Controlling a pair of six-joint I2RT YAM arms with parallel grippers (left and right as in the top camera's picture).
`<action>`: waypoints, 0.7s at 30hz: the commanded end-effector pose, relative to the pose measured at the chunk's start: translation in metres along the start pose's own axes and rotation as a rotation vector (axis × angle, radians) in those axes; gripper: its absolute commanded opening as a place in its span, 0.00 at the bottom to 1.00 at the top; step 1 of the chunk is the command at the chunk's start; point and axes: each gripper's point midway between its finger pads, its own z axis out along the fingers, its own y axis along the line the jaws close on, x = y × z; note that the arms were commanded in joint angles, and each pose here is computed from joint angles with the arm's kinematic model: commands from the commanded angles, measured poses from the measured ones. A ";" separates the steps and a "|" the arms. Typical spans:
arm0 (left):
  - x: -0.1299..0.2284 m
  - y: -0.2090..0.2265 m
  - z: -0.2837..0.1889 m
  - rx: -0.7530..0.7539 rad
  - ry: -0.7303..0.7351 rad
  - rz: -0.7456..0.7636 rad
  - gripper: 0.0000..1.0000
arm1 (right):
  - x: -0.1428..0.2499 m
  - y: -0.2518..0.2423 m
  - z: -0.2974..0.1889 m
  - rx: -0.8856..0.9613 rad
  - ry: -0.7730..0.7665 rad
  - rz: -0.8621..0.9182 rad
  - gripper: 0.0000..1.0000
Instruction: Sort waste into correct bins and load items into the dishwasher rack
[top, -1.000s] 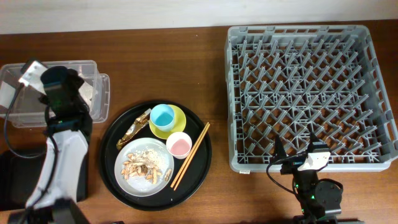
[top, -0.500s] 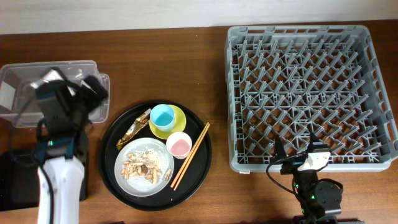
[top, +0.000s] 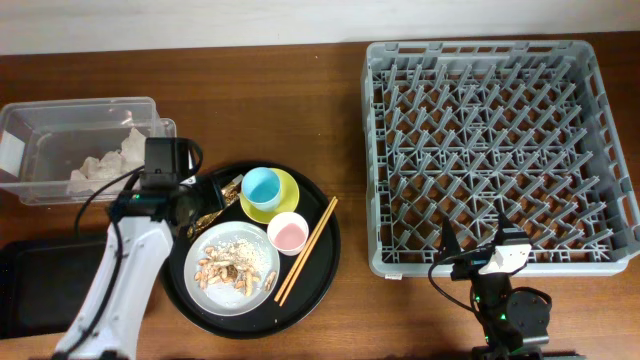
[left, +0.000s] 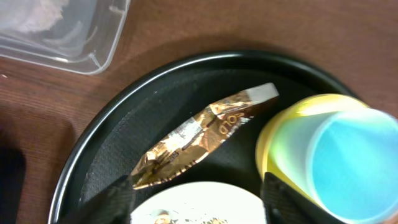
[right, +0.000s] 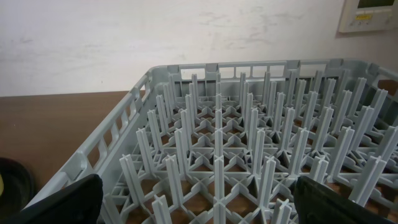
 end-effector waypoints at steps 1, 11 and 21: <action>0.012 0.006 0.025 -0.049 0.074 0.008 0.56 | 0.003 -0.003 0.000 0.015 0.003 0.000 0.98; 0.012 0.005 0.072 -0.057 0.109 0.061 0.56 | 0.003 -0.003 0.000 0.015 0.003 0.000 0.98; 0.021 0.006 0.099 -0.061 0.151 0.102 0.57 | 0.003 -0.003 0.000 0.015 0.003 0.000 0.98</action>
